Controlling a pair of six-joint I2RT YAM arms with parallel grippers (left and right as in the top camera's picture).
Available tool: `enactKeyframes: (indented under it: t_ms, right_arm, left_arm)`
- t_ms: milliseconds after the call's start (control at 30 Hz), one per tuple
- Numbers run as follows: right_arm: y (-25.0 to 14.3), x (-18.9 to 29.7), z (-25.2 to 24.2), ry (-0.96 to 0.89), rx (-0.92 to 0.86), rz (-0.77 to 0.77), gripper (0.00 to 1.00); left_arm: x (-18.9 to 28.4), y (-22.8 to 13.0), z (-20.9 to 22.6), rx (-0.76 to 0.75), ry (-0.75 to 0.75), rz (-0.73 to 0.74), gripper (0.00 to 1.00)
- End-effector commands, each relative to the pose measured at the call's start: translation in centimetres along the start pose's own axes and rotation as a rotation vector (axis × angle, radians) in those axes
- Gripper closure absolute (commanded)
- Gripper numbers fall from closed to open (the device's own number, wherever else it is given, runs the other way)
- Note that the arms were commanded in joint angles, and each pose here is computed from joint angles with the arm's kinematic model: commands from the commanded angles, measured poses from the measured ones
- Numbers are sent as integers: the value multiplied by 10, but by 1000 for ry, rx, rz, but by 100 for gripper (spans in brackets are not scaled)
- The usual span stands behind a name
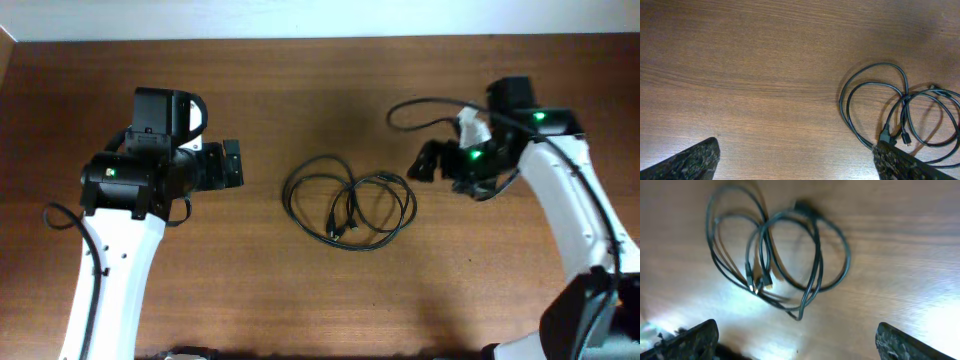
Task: Untangle cables
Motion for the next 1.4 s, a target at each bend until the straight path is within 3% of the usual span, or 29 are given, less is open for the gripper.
enactKeyframes:
  t_ms: [0,233,500,700,767,833,867,967,1033,1200,1367]
  right_arm:
    - [-10,-32,7,-2,28,68,1]
    - [-26,-82,19,12,18,78,0]
    - [-41,-110,9,0,-7,78,8]
    - [-45,-121,25,61,72,61,30]
    - [-46,-123,30,68,95,57,48]
    - [-47,-124,31,62,100,57,75]
    - [-48,-123,31,61,99,58,96]
    - [-45,-120,32,67,97,49,96]
    - [-37,-106,37,89,89,29,96]
    - [-3,-9,83,189,133,-142,96]
    - [8,137,158,329,334,-503,96]
  left_arm:
    - [-1,1,1,2,10,0,1]
    - [-1,1,1,2,10,0,1]
    - [-1,1,1,2,10,0,1]
    - [-1,1,1,2,10,0,1]
    - [-1,1,1,2,10,0,1]
    - [-1,1,1,2,10,0,1]
    - [-1,1,1,2,10,0,1]
    - [-1,1,1,2,10,0,1]
    - [-1,1,1,2,10,0,1]
    - [-1,1,1,2,10,0,1]
    - [-1,1,1,2,10,0,1]
Point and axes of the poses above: each gripper's point midway between its finger pads, its own x axis back along the fingers, its own z axis along the line the jaws close on, y = z × x, the point moved 10 cm from there along x, back along the fingers, and after that the axes turned 4 degrees about -x, right-handed, at the moved point
